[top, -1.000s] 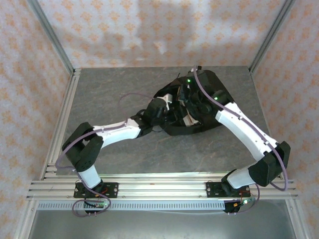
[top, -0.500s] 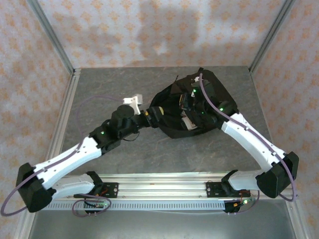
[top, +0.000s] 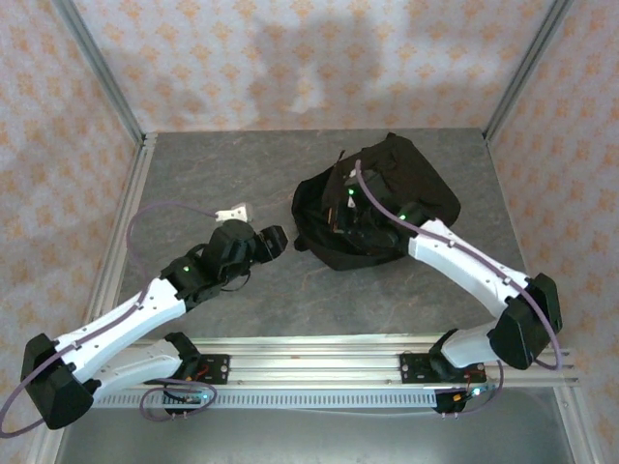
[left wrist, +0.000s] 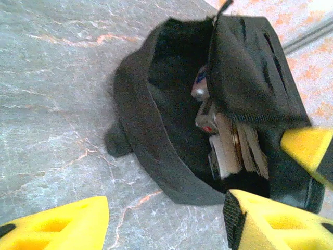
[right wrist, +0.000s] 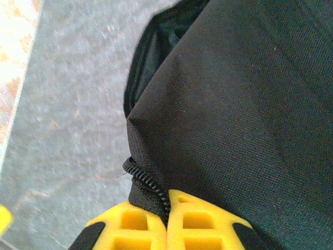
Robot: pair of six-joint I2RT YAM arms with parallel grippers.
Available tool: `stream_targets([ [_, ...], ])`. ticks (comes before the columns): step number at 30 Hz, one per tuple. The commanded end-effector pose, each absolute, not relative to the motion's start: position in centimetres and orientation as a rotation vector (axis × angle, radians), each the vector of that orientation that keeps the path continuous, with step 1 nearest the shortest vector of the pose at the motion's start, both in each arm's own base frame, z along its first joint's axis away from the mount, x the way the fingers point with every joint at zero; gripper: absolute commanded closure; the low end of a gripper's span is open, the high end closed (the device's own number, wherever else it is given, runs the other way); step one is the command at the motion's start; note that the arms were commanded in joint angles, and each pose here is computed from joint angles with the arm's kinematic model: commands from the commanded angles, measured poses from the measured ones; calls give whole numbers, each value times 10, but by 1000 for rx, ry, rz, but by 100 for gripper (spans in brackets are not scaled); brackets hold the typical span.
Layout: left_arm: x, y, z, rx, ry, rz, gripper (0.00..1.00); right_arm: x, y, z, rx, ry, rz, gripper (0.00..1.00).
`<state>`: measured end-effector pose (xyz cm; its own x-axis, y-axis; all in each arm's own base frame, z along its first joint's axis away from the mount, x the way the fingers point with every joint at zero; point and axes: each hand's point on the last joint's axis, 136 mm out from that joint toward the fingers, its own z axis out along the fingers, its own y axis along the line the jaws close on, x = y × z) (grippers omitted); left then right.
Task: Pack the student bag
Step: Close the student bag at the middle-right of the table, then zip the student bag at the center of the table.
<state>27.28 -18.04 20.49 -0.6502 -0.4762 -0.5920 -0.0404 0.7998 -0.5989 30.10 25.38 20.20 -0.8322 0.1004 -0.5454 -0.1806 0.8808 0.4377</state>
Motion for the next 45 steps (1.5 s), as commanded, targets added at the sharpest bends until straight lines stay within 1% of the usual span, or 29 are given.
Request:
stream_targets([
  [1, 277, -160, 200, -423, 2195, -598, 39, 275, 225, 161, -85, 2597, 472, 100],
  [5, 291, -149, 191, -494, 2178, -522, 41, 251, 197, 121, -60, 2689, 318, 100],
  [8, 304, -153, 187, -528, 2172, -515, 41, 236, 168, 104, 0, 2728, 172, 100],
  [11, 318, -168, 186, -513, 2193, -533, 41, 225, 129, 105, 122, 2679, 19, 100],
  [13, 331, -180, 188, -498, 2197, -543, 42, 219, 100, 115, 230, 2592, -64, 100],
  [15, 349, -194, 188, -485, 2206, -541, 42, 216, 77, 124, 306, 2505, -115, 100],
  [16, 358, -204, 188, -469, 2216, -551, 42, 215, 71, 128, 331, 2473, -118, 98],
  [18, 379, -233, 188, -402, 2255, -594, 41, 215, 65, 137, 373, 2417, -80, 84],
  [19, 385, -247, 182, -358, 2289, -612, 40, 215, 64, 140, 386, 2399, -59, 74],
  [21, 405, -286, 184, -210, 2342, -683, 39, 217, 59, 151, 427, 2347, -42, 42],
  [23, 420, -314, 177, -123, 2390, -730, 38, 217, 47, 165, 487, 2280, -67, 21],
  [24, 429, -325, 177, -97, 2404, -746, 38, 217, 40, 174, 518, 2240, -76, 15],
  [30, 466, -367, 152, 18, 2446, -768, 39, 217, 21, 203, 590, 2103, -40, 16],
  [35, 488, -367, 128, 50, 2505, -636, 45, 216, 21, 204, 587, 2103, -20, 16],
  [37, 493, -368, 120, 51, 2515, -640, 54, 216, 23, 200, 580, 2117, -8, 17],
  [38, 496, -369, 117, 41, 2520, -655, 65, 216, 24, 199, 579, 2122, -1, 17],
  [39, 497, -368, 115, 20, 2527, -678, 79, 216, 25, 197, 579, 2125, 2, 18],
  [41, 501, -365, 114, -37, 2526, -740, 97, 217, 26, 196, 575, 2131, 7, 19],
  [42, 502, -361, 114, -79, 2515, -776, 100, 217, 28, 195, 567, 2135, 19, 19],
  [45, 505, -338, 121, -234, 2456, -833, 100, 222, 45, 192, 492, 2180, 83, 21],
])
